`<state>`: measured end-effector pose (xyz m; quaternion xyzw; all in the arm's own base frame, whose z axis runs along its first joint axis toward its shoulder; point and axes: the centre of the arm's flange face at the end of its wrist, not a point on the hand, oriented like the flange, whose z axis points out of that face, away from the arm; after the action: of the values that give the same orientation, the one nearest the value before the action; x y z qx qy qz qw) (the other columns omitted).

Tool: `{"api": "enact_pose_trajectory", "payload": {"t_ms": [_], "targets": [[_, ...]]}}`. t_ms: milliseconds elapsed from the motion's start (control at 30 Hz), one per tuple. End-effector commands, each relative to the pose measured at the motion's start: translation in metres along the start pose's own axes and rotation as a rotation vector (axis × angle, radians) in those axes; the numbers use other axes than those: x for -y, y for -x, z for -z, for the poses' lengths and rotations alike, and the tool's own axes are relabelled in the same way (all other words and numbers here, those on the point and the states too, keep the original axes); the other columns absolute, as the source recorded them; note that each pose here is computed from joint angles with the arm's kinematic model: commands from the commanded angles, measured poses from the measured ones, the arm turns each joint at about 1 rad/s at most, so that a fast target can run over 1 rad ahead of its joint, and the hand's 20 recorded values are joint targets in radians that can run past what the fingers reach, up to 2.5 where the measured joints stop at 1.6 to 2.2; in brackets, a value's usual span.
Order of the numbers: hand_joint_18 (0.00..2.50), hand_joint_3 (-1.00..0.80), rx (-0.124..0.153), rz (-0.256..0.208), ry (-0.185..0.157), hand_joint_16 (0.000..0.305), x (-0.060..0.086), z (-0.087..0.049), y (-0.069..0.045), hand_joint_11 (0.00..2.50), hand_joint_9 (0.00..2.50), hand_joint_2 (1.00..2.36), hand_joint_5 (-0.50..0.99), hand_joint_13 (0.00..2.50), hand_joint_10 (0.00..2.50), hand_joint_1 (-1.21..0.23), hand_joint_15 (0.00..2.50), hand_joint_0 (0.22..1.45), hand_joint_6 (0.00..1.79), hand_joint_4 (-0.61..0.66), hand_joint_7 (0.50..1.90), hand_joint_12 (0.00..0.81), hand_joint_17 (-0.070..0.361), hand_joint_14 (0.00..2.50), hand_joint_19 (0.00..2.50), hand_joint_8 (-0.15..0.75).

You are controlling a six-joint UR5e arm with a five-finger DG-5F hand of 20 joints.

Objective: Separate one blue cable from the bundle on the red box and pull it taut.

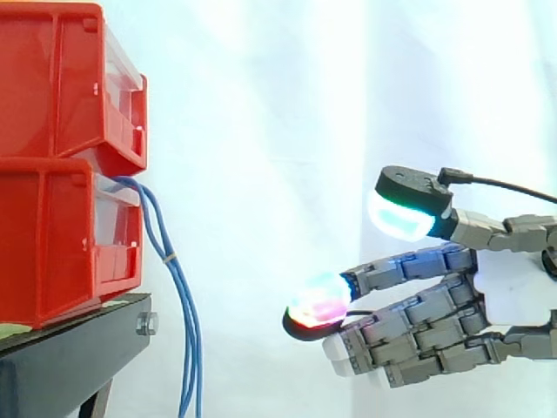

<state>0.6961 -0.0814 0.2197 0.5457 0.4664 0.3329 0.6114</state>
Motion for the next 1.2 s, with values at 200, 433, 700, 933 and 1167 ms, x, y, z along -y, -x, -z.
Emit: {"api": "enact_pose_trajectory", "payload": {"t_ms": [200, 433, 700, 933, 1167], "targets": [[0.11, -0.49, 0.004, 0.021, 0.026, 0.049, 0.007, -0.014, -0.009, 0.08, 0.51, 1.0, -0.19, 0.29, 0.0, -0.45, 0.03, 0.48, 0.5, 0.2, 0.67, 0.291, 0.11, 0.0, 0.2, 0.219], [0.11, -0.49, 0.005, 0.017, 0.05, 0.049, 0.004, -0.027, -0.014, 0.08, 0.54, 1.0, -0.19, 0.3, 0.0, -0.45, 0.04, 0.48, 0.5, 0.21, 0.67, 0.292, 0.109, 0.0, 0.2, 0.228], [0.12, -0.49, -0.003, 0.036, 0.081, 0.048, 0.014, -0.05, -0.034, 0.09, 0.56, 1.0, -0.18, 0.31, 0.0, -0.45, 0.04, 0.48, 0.5, 0.22, 0.67, 0.291, 0.109, 0.0, 0.2, 0.227], [0.13, -0.49, -0.07, 0.004, 0.103, 0.048, 0.026, -0.073, -0.064, 0.11, 0.58, 1.0, -0.18, 0.33, 0.0, -0.45, 0.05, 0.48, 0.5, 0.22, 0.68, 0.291, 0.109, 0.0, 0.22, 0.23], [0.14, -0.49, -0.095, -0.005, 0.125, 0.048, 0.022, -0.071, -0.084, 0.12, 0.59, 1.0, -0.17, 0.34, 0.0, -0.45, 0.06, 0.49, 0.5, 0.24, 0.69, 0.291, 0.108, 0.0, 0.23, 0.23]]}}
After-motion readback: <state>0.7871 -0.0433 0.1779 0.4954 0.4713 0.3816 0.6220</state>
